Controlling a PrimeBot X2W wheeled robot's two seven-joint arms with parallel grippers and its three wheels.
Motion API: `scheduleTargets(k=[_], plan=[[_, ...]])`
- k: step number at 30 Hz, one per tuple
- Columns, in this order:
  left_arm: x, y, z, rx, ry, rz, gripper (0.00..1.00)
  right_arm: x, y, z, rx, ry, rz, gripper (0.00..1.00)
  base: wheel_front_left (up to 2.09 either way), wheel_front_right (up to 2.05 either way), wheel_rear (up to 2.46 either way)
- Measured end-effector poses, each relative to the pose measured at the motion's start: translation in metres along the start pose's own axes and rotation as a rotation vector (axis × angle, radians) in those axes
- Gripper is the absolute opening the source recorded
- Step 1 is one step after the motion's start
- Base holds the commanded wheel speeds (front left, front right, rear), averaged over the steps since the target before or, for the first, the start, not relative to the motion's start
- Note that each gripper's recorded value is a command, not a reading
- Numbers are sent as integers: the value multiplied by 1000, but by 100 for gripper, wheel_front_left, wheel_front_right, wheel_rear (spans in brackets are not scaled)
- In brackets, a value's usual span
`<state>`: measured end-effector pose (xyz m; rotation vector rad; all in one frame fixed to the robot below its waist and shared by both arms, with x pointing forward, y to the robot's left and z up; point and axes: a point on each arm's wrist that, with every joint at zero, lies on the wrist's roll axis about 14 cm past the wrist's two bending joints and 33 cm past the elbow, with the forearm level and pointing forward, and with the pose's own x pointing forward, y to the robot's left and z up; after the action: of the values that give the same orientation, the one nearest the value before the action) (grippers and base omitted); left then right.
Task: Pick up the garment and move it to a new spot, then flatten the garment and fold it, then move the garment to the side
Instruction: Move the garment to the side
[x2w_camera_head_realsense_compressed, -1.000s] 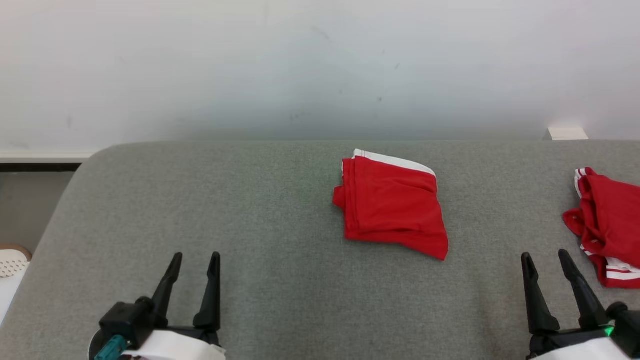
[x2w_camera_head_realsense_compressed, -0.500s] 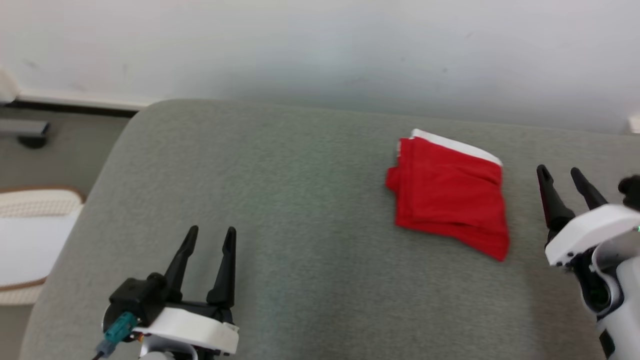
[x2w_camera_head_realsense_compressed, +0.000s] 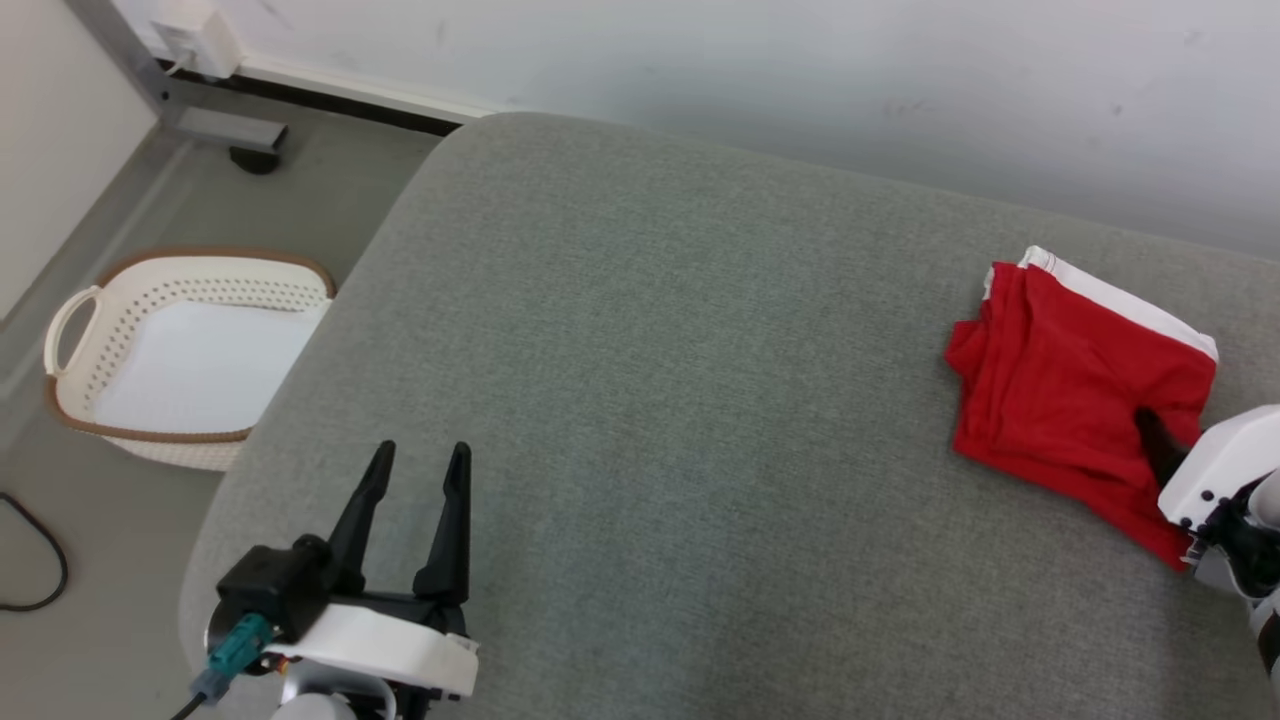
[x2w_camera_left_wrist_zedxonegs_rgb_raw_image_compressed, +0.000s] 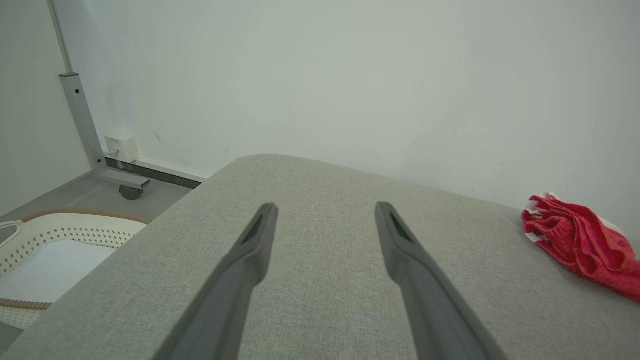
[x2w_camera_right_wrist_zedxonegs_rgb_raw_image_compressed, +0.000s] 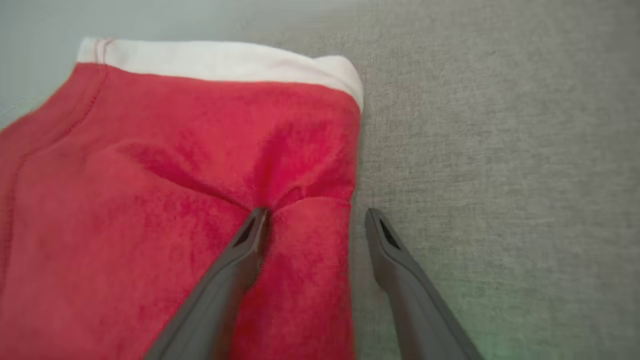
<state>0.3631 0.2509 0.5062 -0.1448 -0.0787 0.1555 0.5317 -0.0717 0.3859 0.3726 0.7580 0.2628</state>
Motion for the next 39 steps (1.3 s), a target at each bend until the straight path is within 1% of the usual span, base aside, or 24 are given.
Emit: scheduleTargets(k=[2,5,6,7,8,9,15,20,24,28,35,39], plan=[[-1,3,0,2,1,8,100,4,-1,-3,-2,38,-12,100,0,0,0],[-1,3,0,2,2,10,100,5,1,-4,9,52,-14,100,0,0,0],[-1,2,0,1,2,8,100,5,3,-3,10,47,-12,77,0,0,0],[-1,1,-1,0,3,6,100,5,3,-2,10,33,-10,63,0,0,0],[0,1,-1,-1,2,4,100,5,4,0,10,17,-10,15,0,0,0],[0,0,-1,-2,1,1,100,4,4,2,10,3,-9,0,0,0,0],[4,-12,2,-12,-10,-34,100,-7,7,19,4,-101,-3,0,0,0,0],[10,-39,2,-20,-15,-121,100,-27,-3,37,-23,-180,-21,0,0,0,0],[12,-79,-3,-18,0,-255,100,-49,-15,50,-38,-234,-43,0,0,0,0],[15,-119,-8,-25,10,-377,100,-75,-36,60,-34,-285,-80,0,0,0,0],[13,-187,-16,-58,33,-575,100,-123,-76,65,-2,-362,-154,0,0,0,0],[4,-227,-24,-75,58,-692,100,-148,-97,60,24,-393,-196,0,0,0,0]])
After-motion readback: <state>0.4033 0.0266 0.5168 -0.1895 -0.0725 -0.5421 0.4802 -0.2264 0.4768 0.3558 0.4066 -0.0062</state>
